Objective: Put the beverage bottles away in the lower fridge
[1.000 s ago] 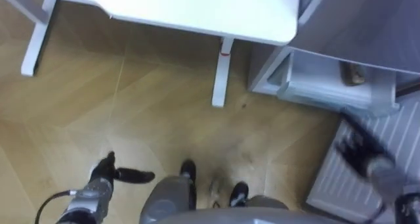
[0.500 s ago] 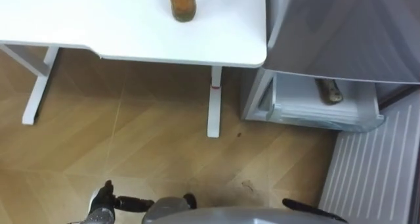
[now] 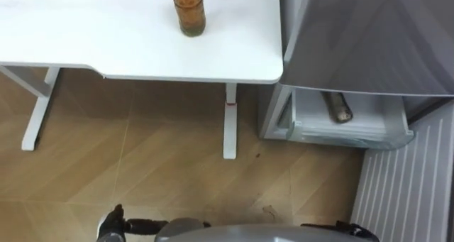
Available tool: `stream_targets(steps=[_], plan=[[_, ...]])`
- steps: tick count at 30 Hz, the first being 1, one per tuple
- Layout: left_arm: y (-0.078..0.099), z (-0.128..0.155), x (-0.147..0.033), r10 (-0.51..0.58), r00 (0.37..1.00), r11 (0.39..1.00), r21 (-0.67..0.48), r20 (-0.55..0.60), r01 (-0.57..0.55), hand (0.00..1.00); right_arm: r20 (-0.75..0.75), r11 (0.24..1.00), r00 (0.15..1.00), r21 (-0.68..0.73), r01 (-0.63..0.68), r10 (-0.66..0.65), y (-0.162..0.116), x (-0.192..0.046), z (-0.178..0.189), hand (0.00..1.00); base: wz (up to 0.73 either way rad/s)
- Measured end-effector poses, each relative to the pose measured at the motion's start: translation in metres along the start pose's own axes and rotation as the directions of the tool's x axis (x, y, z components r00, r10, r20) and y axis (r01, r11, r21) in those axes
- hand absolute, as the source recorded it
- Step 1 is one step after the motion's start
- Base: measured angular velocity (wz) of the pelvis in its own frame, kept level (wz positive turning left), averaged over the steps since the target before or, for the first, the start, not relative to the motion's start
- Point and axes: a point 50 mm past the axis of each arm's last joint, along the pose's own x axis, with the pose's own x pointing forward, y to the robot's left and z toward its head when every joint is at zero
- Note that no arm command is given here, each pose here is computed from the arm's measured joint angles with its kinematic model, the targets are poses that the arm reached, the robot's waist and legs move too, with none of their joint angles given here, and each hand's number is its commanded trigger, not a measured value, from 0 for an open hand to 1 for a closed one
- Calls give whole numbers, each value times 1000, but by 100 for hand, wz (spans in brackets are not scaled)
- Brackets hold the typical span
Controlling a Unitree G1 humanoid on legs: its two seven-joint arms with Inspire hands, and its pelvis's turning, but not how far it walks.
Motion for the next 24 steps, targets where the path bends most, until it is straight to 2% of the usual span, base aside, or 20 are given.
stream_targets(steps=[6,16,19,21,24], plan=[[4,-2,0,24,1000,999,-35,-12,-25,0,0,1000,1000,8,8,-8,-2,0,-2,0,-2],[14,4,0,166,986,983,-81,-8,-166,0,-10,1000,1000,-2,28,-28,-5,-1,-9,0,0],[20,11,0,218,976,961,-176,-5,-215,0,-9,999,999,-4,38,-38,-8,-1,-8,0,4],[27,22,-1,268,963,894,-371,-9,-252,0,-12,999,999,-2,51,-51,-10,-2,-9,0,0],[35,33,-2,323,946,788,-549,-17,-279,0,-17,998,998,4,68,-68,-12,-2,-11,0,-5]])
